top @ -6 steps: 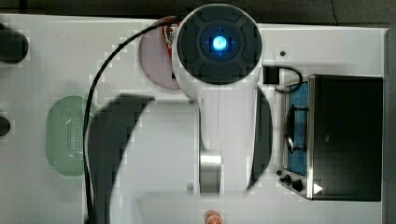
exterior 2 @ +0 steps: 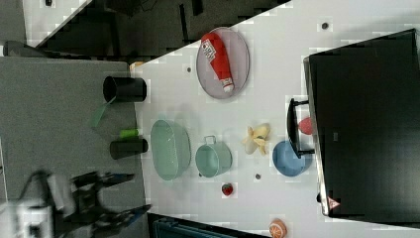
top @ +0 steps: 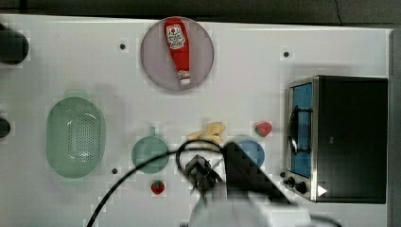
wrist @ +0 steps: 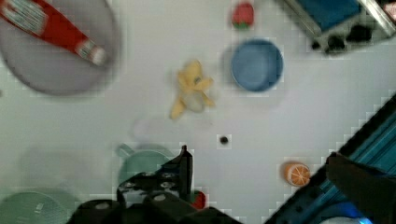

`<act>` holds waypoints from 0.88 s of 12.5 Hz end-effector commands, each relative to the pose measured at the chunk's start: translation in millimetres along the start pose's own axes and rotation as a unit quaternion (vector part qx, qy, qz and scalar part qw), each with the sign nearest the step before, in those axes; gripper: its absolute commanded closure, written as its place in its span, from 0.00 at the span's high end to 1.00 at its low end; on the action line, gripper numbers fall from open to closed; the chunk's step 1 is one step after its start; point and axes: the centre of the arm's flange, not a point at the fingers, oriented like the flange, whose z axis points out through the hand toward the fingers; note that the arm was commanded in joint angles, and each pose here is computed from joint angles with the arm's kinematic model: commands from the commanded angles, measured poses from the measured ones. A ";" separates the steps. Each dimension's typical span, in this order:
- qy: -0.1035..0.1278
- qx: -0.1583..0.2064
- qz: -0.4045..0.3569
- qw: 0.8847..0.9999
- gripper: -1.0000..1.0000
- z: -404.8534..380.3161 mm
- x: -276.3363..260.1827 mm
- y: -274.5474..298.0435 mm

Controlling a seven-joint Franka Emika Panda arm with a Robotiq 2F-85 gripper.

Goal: Pick banana from table and place on oven.

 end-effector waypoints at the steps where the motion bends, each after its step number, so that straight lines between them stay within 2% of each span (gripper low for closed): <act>1: -0.032 -0.017 0.034 0.999 1.00 36.2 21.7 -15.6; 11: -0.023 -0.007 0.026 0.999 1.00 229.9 49.2 -61.2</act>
